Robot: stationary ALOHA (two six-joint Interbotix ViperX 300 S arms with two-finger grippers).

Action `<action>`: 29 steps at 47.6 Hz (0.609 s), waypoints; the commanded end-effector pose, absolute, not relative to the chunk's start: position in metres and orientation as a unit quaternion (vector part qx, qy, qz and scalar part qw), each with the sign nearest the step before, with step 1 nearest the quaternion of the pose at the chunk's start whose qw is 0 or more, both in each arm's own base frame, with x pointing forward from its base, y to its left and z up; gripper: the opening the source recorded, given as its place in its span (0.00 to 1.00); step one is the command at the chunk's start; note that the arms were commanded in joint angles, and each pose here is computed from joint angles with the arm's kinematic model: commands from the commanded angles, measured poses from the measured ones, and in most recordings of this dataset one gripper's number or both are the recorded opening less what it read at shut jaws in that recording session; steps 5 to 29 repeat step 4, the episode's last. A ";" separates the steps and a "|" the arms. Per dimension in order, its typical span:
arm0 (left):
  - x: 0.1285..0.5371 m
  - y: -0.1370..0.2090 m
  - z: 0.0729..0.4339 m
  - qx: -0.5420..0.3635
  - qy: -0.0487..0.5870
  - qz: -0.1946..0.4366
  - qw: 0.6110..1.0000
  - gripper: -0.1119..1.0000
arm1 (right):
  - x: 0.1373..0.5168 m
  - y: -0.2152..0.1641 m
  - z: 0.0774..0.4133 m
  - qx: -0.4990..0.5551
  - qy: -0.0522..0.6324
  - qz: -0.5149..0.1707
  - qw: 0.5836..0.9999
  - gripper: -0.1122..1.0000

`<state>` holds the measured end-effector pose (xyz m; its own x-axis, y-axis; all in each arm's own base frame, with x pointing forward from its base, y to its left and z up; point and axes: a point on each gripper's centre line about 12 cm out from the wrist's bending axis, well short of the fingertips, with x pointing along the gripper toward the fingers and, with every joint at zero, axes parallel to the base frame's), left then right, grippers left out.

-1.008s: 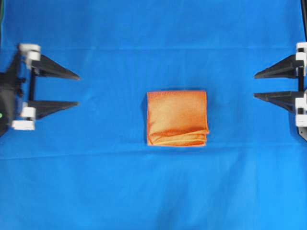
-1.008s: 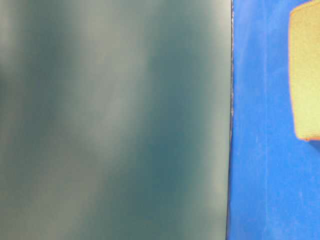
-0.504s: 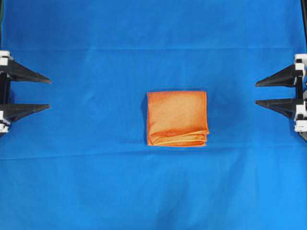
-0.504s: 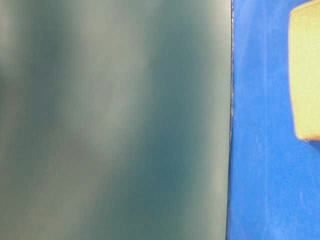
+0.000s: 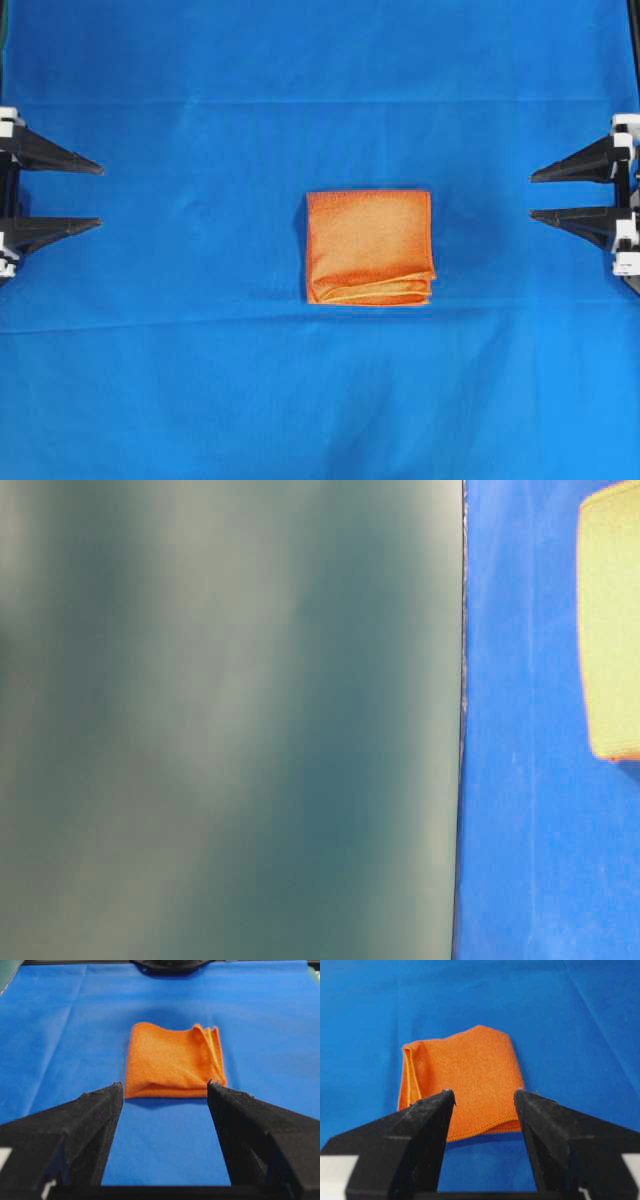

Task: Fold the orange towel.

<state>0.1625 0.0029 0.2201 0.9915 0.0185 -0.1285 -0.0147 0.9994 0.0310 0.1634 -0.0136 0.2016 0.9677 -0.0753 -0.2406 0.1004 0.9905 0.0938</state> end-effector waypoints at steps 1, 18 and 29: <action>0.164 0.003 0.224 0.015 0.062 0.010 0.998 0.67 | 0.166 -0.014 0.206 0.055 0.113 -0.045 0.991 0.62; 0.164 0.003 0.224 0.015 0.061 0.010 0.998 0.67 | 0.166 -0.014 0.206 0.054 0.113 -0.044 0.991 0.62; 0.164 0.003 0.224 0.015 0.061 0.010 0.998 0.67 | 0.166 -0.014 0.206 0.054 0.113 -0.044 0.991 0.62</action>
